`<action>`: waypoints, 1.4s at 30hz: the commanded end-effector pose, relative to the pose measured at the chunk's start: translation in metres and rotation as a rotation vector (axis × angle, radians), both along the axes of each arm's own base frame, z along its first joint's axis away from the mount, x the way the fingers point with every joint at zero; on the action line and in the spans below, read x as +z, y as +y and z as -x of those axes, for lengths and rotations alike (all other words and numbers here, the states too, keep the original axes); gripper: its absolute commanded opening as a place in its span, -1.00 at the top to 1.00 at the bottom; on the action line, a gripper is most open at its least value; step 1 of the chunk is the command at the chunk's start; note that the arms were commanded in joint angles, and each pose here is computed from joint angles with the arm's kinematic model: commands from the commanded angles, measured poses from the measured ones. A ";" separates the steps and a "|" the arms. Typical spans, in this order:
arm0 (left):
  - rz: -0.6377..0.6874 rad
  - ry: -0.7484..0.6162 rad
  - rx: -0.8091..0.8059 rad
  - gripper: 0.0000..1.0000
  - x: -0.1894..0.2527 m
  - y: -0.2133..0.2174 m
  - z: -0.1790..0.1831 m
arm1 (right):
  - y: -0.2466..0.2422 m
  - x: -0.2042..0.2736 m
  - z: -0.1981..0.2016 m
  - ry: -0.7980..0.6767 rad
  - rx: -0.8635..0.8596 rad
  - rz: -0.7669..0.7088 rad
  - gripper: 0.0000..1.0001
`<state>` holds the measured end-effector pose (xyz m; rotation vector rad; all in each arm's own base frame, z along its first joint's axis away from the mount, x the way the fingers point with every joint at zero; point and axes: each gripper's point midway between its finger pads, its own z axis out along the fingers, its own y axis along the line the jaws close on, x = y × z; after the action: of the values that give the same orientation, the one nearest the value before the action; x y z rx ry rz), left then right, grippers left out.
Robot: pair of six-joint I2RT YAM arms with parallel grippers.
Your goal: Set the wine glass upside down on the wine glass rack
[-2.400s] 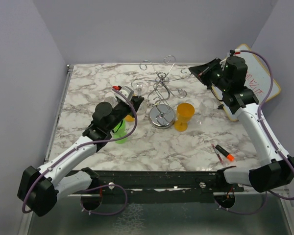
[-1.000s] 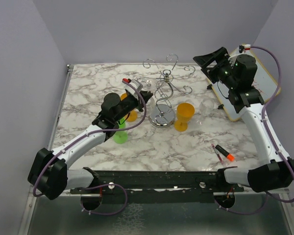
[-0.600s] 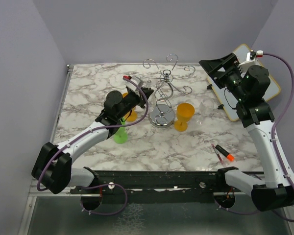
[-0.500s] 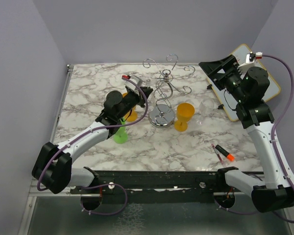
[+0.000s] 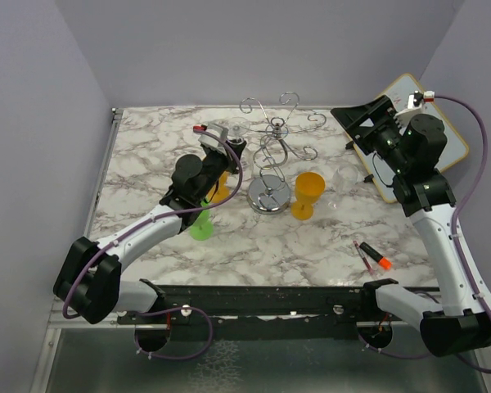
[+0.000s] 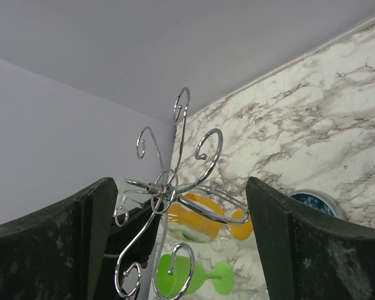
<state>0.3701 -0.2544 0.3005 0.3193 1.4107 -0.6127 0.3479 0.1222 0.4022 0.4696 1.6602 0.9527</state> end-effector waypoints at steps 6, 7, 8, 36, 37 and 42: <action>0.110 -0.072 0.118 1.00 0.029 0.026 -0.001 | 0.001 -0.003 0.010 -0.005 0.016 -0.008 -0.79; 0.111 -0.075 0.113 1.00 0.029 0.026 0.001 | 0.001 -0.002 0.011 -0.006 0.017 -0.009 -0.79; 0.109 -0.078 0.108 1.00 0.029 0.026 0.002 | 0.001 -0.003 0.012 -0.006 0.017 -0.010 -0.79; 0.059 0.016 -0.057 -0.05 -0.013 0.022 0.052 | 0.000 -0.019 0.027 0.047 0.022 -0.026 -0.77; 0.058 0.020 -0.053 -0.07 -0.012 0.024 0.053 | 0.000 -0.019 0.028 0.043 0.022 -0.026 -0.77; 0.060 0.054 -0.049 -0.26 -0.008 0.030 0.062 | -0.001 -0.016 0.033 0.036 0.020 -0.031 -0.77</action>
<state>0.3143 -0.2340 0.2937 0.3317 1.3872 -0.7102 0.3240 0.1209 0.3925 0.4876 1.6632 0.9816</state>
